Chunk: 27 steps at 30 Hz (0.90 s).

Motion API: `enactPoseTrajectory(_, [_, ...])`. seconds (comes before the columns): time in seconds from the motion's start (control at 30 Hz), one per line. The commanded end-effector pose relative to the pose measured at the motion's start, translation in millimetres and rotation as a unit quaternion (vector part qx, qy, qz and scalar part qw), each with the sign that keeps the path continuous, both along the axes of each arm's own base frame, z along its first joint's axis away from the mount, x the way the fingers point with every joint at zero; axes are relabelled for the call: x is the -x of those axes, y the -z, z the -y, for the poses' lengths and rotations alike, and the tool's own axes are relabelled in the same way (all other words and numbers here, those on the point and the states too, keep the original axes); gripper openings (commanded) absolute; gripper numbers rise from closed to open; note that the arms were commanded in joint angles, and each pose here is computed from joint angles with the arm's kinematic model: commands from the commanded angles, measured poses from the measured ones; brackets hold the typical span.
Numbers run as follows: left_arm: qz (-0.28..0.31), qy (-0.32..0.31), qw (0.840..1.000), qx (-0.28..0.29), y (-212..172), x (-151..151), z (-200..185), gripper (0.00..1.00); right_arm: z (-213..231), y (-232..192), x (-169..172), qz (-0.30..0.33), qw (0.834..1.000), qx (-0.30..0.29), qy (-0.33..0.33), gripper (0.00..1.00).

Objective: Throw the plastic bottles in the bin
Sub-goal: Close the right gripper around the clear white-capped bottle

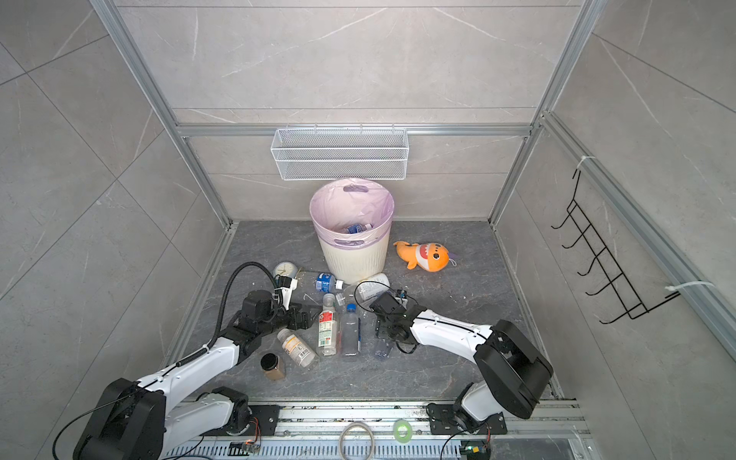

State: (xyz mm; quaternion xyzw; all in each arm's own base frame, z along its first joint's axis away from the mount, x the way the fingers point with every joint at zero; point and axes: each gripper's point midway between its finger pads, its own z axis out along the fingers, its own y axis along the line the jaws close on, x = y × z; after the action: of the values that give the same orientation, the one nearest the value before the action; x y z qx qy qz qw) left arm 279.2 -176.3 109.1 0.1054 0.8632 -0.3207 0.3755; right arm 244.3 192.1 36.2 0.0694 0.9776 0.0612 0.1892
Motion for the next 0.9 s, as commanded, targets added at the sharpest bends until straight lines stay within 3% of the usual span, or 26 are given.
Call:
enactPoseTrajectory(0.0, [0.050,-0.007,0.999,0.003,-24.8,-9.4,-0.4,0.97,14.9,-0.3,7.0,0.000,0.999,0.032,-0.004,0.77])
enactPoseTrajectory(0.17, [0.056,-0.021,0.998,-0.003,-25.8,-9.6,-6.2,0.97,24.4,0.1,9.9,-0.001,0.999,0.045,-0.001,0.73])
enactPoseTrajectory(0.37, [0.054,-0.023,0.998,-0.005,-24.4,-10.3,-6.8,0.97,41.7,-12.9,11.5,0.014,0.998,0.059,0.001,0.57])
enactPoseTrajectory(0.87, [0.054,-0.021,0.998,-0.004,-24.6,-9.8,-6.2,0.97,50.9,-56.8,13.1,0.098,0.995,0.010,-0.021,0.50])
